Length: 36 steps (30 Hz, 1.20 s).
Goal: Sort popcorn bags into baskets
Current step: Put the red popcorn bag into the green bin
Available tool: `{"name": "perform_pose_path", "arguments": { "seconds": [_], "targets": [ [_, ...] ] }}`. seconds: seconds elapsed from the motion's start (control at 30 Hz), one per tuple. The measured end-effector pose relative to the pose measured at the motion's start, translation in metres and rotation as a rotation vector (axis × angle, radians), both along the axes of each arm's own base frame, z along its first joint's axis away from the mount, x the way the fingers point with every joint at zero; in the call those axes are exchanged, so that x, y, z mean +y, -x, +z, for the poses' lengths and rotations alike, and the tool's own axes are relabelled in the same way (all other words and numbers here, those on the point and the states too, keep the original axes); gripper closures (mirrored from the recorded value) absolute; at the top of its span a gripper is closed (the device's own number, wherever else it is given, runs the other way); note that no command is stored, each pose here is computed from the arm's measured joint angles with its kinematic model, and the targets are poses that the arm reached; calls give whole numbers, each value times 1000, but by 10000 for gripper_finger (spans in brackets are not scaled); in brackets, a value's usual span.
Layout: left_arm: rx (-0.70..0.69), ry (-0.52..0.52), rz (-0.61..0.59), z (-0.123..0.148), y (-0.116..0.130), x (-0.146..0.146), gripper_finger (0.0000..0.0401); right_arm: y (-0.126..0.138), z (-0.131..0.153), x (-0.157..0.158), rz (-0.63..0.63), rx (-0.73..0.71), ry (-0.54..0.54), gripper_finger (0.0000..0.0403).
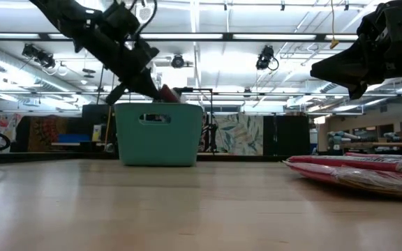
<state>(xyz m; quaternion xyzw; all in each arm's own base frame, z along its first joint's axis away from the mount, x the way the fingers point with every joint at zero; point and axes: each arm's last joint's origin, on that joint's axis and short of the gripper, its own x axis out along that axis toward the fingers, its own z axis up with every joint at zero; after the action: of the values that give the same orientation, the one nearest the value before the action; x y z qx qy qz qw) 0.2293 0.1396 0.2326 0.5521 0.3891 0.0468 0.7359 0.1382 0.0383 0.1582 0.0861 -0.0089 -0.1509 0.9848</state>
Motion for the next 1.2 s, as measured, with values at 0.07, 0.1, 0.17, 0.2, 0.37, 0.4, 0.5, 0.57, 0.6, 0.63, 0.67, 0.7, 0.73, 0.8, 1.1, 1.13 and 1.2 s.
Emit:
{"name": "perform_pose_path", "arguments": {
  "seconds": [0.07, 0.1, 0.17, 0.2, 0.37, 0.4, 0.5, 0.57, 0.6, 0.63, 0.67, 0.7, 0.73, 0.8, 1.1, 1.13, 1.2],
  "targets": [
    [20, 11, 17, -5, 0, 4, 371, 0, 0, 0, 0, 0, 0, 313],
    [32, 12, 28, -7, 0, 5, 358, 0, 0, 0, 0, 0, 0, 313],
    [51, 5, 46, -9, 0, 6, 332, 0, 0, 0, 0, 0, 0, 313],
    [53, -1, 53, -9, 0, 6, 319, 0, 0, 0, 0, 1, 0, 313],
    [57, -90, 77, 0, -2, -3, 272, 0, 0, 0, 0, 0, 0, 313],
    [35, -96, 70, 4, -3, -7, 269, 0, 0, 0, 0, 0, 0, 313],
    [-64, 0, 6, 11, -8, -24, 267, 0, 0, 0, 0, 0, 0, 313],
    [-154, 104, -66, 15, -14, -39, 270, 0, 0, 0, 0, 0, 0, 313],
    [-190, 165, -102, 16, -17, -46, 272, 0, 0, 0, 0, 0, 0, 313],
    [-221, 225, -131, 17, -20, -54, 273, 0, 0, 0, 0, 0, 0, 313],
    [-250, 279, -150, 17, -23, -61, 274, 0, 0, 0, 0, 0, 0, 313],
    [-275, 321, -164, 17, -27, -68, 275, 0, 0, 0, 0, 0, 0, 313],
    [-288, 355, -175, 16, -32, -75, 275, 0, 0, 0, 0, 1, 0, 313],
    [-261, 398, -178, 9, -38, -90, 276, 0, 0, 0, 0, 0, 0, 313],
    [-208, 320, -219, -23, -66, -162, 276, 0, 0, 0, 0, 0, 0, 313],
    [-210, 313, -229, -26, -68, -168, 276, 0, 0, 0, 0, 0, 0, 313],
    [-210, 306, -249, -34, -73, -181, 276, 0, 0, 0, 0, 1, 0, 313]
  ]
}}
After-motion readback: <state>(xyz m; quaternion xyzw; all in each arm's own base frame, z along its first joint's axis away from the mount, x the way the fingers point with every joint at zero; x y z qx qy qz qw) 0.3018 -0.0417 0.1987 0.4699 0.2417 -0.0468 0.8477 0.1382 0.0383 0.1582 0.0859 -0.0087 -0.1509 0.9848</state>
